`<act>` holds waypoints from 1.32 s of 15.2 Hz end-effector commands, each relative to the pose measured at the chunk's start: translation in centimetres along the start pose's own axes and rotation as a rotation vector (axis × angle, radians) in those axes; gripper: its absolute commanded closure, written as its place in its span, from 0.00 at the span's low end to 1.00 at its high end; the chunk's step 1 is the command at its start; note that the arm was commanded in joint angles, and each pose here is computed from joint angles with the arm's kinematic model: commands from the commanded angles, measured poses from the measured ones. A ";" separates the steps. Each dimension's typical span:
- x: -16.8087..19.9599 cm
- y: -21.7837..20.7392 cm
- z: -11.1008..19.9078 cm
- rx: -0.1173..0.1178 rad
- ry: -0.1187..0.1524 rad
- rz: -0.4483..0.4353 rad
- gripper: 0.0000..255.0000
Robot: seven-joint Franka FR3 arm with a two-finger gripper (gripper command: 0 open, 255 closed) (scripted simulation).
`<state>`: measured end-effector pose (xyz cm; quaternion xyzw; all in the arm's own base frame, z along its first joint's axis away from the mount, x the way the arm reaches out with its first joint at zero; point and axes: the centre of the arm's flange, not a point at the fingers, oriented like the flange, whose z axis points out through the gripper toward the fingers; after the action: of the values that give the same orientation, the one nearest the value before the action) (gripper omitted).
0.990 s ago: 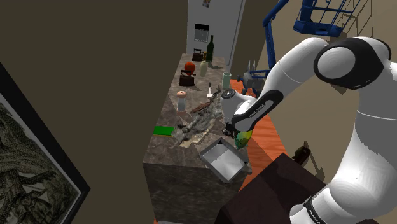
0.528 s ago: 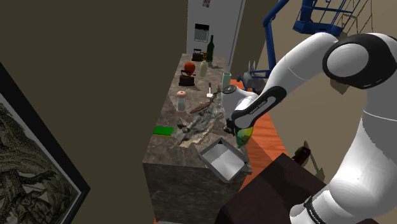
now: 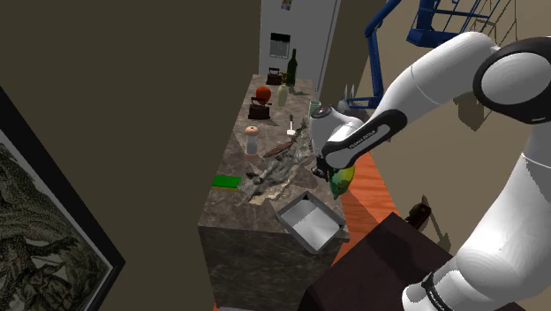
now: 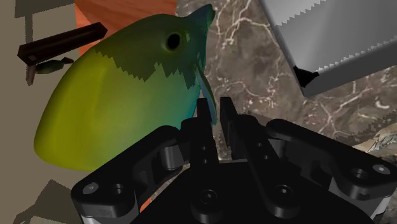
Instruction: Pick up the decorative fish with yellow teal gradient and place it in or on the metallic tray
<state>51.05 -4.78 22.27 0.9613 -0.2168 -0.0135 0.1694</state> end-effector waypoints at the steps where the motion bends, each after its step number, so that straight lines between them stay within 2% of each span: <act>1: 0.1 0.4 -1.0 0.000 0.000 0.000 1.00; 10: 0.3 1.8 -5.0 0.000 0.000 0.000 1.00; 20: -7.3 -7.8 -10.0 0.000 0.000 0.000 1.00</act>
<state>49.03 6.63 28.28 0.9615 -0.2161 -0.0135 0.1694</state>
